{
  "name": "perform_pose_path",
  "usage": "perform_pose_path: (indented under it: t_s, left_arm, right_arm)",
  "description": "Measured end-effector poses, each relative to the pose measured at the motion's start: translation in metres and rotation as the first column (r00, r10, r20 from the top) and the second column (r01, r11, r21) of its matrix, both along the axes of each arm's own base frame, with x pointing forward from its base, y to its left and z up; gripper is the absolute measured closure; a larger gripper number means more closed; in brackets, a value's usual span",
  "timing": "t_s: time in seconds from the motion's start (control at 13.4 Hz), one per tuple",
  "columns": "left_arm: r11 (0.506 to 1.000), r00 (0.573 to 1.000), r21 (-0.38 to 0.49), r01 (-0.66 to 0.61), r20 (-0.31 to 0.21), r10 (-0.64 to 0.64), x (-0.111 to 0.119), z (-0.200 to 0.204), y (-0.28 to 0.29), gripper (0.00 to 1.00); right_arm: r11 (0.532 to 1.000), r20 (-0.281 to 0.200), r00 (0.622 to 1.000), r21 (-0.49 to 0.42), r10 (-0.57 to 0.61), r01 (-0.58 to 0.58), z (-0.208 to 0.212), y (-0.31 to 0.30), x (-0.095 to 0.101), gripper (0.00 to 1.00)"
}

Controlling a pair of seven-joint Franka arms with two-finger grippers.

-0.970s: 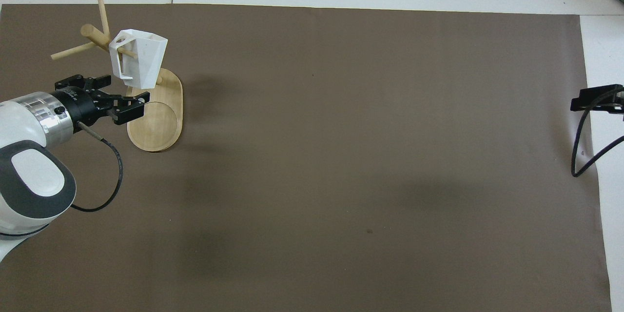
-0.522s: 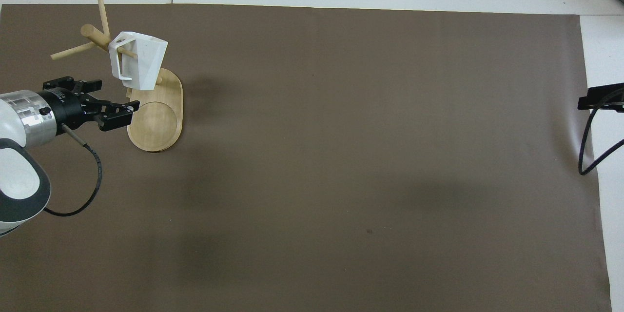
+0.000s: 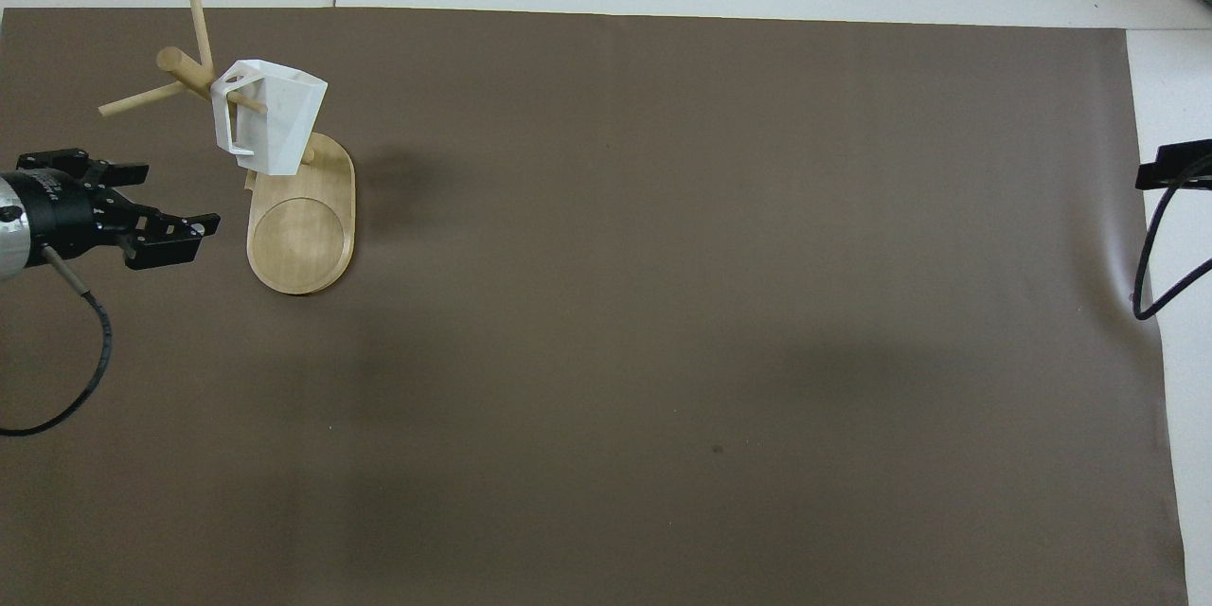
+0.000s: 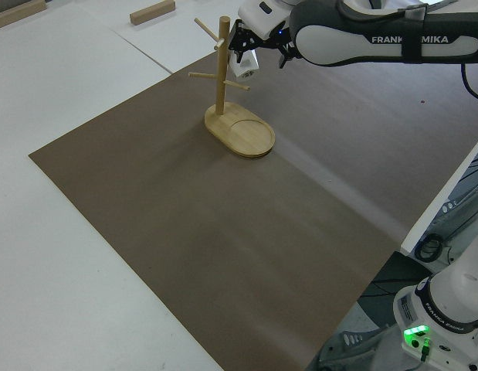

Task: Hang cup on rack
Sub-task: 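Open the left gripper and pull back from the hung cup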

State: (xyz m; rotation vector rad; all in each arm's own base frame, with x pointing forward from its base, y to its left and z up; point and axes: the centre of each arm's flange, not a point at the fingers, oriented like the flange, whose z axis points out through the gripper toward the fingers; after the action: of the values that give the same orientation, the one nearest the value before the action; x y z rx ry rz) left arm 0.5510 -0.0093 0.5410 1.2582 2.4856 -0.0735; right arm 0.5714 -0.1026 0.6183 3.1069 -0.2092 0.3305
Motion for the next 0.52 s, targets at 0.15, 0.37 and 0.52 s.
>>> perform_pose_path:
  t_s: [0.15,0.37,0.52]
  left_arm:
    - [0.979,0.98,0.049,0.199,0.001,-0.199,-0.002,0.01,-0.004,0.0]
    - [0.884,0.889,0.108,0.455,-0.003,-0.458,-0.005,0.029,-0.009,0.0]
    - [0.773,0.788,0.179,0.608,-0.021,-0.615,-0.007,0.035,-0.015,0.0]
  right_arm:
    - [1.0,-0.002,1.0,0.001,0.002,-0.002,0.0,0.002,0.0,0.0]
    - [1.0,-0.026,1.0,0.007,-0.006,0.006,-0.003,0.003,-0.002,0.0]
    - [1.0,-0.05,0.999,0.011,-0.004,0.005,-0.006,0.004,-0.004,0.0]
